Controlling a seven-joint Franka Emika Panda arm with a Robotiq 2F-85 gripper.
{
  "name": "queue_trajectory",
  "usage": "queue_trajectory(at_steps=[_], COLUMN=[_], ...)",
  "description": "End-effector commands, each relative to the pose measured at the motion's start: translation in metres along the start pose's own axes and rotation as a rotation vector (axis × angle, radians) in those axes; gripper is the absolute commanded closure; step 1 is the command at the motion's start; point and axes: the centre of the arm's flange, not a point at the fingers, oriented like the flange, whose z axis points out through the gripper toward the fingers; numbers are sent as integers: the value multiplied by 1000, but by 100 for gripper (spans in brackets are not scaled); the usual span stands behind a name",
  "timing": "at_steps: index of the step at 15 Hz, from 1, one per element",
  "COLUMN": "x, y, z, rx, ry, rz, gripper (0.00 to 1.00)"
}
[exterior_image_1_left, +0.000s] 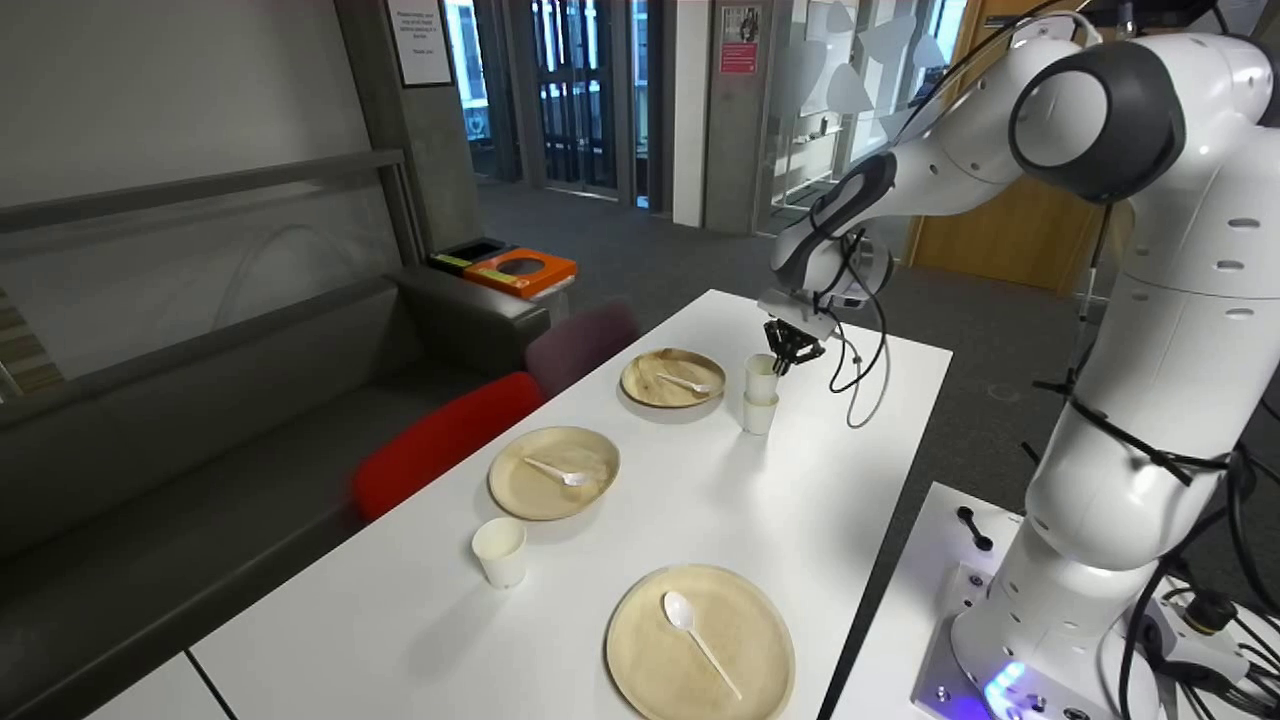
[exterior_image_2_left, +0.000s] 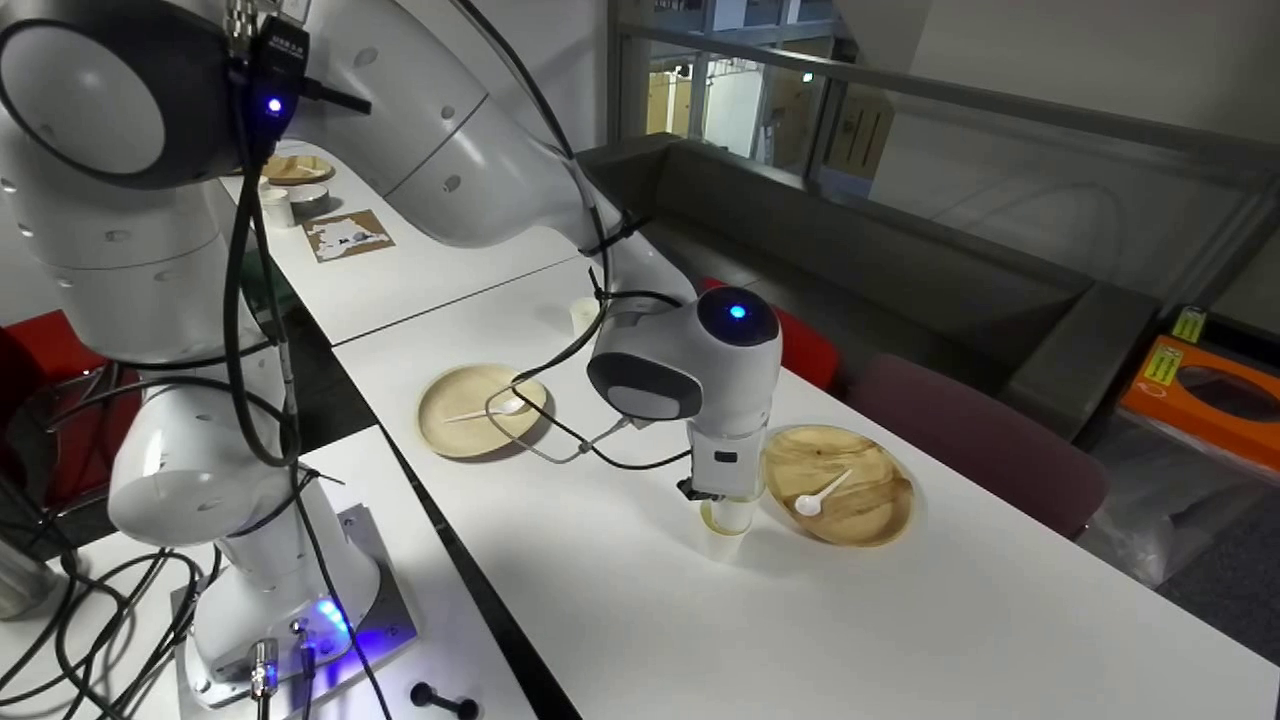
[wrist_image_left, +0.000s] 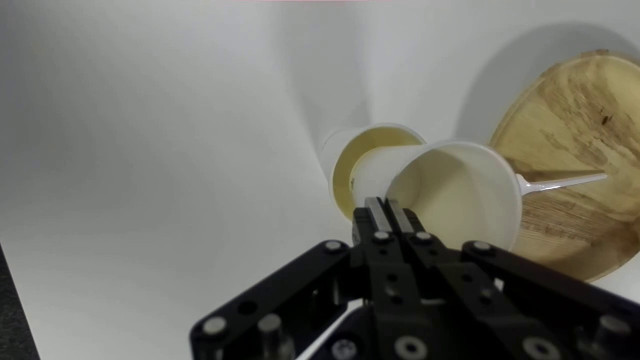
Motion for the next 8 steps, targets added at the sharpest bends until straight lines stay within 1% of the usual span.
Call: queue_trajectory(at_steps=[1,7,8], x=[2,-1,-1], y=[-10,-11,-11], z=[-1,9,11], rx=[-21,-40,-45], ry=[-17,-39,-44], rz=[8,0,-1], gripper=[99,99,92])
